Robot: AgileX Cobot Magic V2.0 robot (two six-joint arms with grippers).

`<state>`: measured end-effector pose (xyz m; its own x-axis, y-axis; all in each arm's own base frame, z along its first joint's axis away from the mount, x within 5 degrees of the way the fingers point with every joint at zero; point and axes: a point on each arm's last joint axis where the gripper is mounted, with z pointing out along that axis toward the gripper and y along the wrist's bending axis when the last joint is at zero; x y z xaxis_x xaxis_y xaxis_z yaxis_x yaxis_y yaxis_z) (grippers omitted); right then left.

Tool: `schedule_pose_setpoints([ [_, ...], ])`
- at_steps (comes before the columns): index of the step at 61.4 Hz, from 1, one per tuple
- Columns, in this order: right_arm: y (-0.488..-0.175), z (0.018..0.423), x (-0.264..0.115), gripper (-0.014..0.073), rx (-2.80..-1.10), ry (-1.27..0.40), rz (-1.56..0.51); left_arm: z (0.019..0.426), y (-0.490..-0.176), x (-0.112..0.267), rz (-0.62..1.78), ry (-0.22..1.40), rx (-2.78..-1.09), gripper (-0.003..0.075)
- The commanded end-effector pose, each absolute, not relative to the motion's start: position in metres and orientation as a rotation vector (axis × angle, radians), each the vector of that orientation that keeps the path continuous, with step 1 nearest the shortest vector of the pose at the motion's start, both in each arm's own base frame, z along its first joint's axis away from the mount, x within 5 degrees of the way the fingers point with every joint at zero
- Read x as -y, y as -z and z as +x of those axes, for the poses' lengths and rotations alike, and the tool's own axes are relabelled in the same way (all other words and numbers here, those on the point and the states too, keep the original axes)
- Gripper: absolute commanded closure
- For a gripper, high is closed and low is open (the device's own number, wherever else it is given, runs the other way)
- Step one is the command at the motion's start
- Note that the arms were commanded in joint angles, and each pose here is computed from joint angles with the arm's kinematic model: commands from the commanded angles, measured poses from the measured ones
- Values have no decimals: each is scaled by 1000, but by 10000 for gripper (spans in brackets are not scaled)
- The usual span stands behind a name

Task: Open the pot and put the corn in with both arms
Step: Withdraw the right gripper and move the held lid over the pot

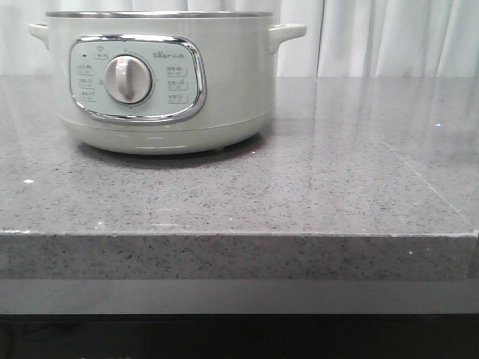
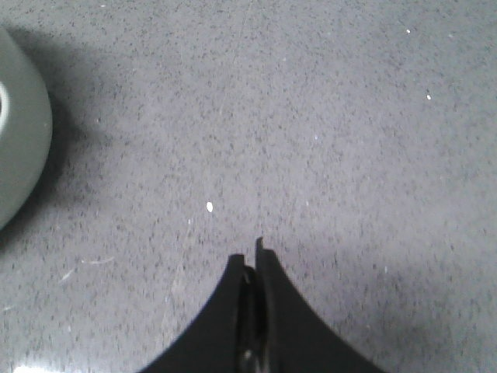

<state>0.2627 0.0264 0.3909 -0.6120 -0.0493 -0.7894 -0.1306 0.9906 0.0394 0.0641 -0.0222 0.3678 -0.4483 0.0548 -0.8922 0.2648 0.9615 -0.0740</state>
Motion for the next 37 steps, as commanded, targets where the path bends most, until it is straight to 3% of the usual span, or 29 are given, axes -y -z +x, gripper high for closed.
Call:
schedule_pose_setpoints([
  [1,-401,232,-22,704,-2062,-108,-102,66,-393,22,179,273,-1838,638],
  [16,-353,165,-16,704,-1967,-106,-79,66,-393,22,179,273,-1838,638],
  [37,-318,79,-11,704,-1772,-137,-62,74,-391,24,180,272,-1866,638],
])
